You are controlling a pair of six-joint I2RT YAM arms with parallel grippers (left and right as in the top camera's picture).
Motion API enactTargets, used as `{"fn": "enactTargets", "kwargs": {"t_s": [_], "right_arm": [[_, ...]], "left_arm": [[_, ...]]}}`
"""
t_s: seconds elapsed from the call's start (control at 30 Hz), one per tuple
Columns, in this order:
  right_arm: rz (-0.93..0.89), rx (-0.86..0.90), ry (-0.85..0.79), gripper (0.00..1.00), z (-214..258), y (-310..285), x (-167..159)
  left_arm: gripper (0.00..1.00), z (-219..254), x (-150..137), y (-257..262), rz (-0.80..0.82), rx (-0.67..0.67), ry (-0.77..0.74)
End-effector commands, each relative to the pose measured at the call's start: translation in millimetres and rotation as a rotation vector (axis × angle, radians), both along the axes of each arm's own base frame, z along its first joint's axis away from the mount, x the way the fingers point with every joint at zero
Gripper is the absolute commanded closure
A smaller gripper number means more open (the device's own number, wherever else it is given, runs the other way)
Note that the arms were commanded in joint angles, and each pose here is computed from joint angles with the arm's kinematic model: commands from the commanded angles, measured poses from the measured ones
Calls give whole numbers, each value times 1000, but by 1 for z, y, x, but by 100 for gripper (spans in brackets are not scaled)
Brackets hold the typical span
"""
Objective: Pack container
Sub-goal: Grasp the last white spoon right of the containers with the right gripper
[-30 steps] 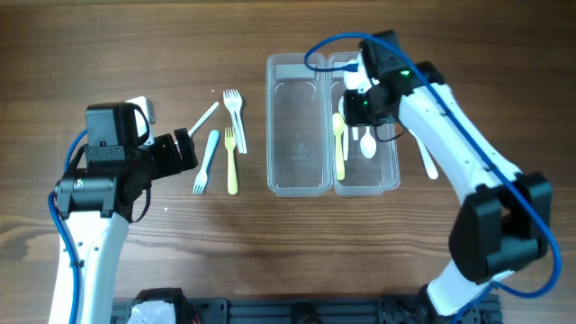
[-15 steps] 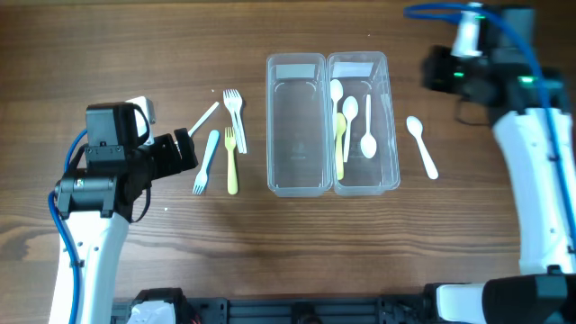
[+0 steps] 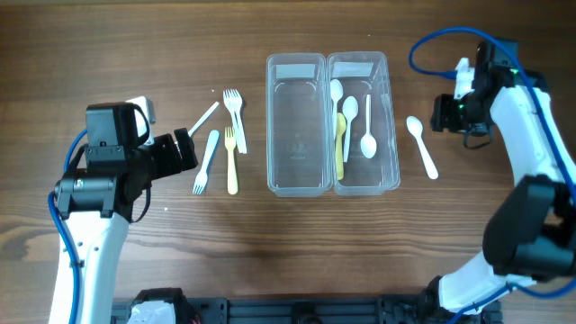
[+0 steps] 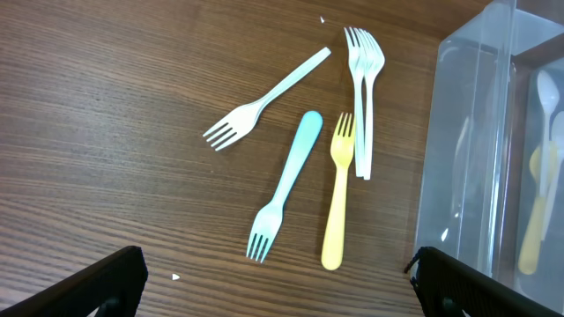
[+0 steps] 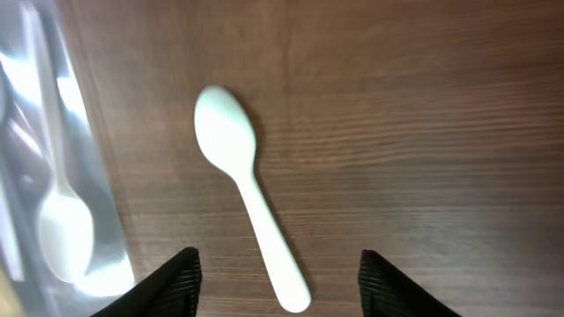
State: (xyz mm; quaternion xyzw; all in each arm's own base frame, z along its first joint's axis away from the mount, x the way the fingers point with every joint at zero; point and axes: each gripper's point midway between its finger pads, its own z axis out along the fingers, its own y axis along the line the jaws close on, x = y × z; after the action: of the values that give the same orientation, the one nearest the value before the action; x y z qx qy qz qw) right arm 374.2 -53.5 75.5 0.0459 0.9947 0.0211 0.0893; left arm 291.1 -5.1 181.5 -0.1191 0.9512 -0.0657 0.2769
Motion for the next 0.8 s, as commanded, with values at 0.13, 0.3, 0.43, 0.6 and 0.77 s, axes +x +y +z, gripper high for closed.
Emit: {"fn": "enactTargets", "kwargs": {"t_s": [0.13,0.3,0.43,0.6,0.77], "right_arm": [[101,92,178,52,-68,20,-14],[78,36,225,58,-78,19,-19],[47,21,250,64,-81,20,-25],[7,-13,307,66,-104,17,-51],[-53,-19,301,78,-108,15,-51]], "left_arm": [[0,7,3,2,-3,10,-19],[0,7,3,2,-3,10,-19],[0,7,3,2,-3,10,-19],[0,7,3,2,-3,10,-19],[0,7,3,2,-3,10,-19]]}}
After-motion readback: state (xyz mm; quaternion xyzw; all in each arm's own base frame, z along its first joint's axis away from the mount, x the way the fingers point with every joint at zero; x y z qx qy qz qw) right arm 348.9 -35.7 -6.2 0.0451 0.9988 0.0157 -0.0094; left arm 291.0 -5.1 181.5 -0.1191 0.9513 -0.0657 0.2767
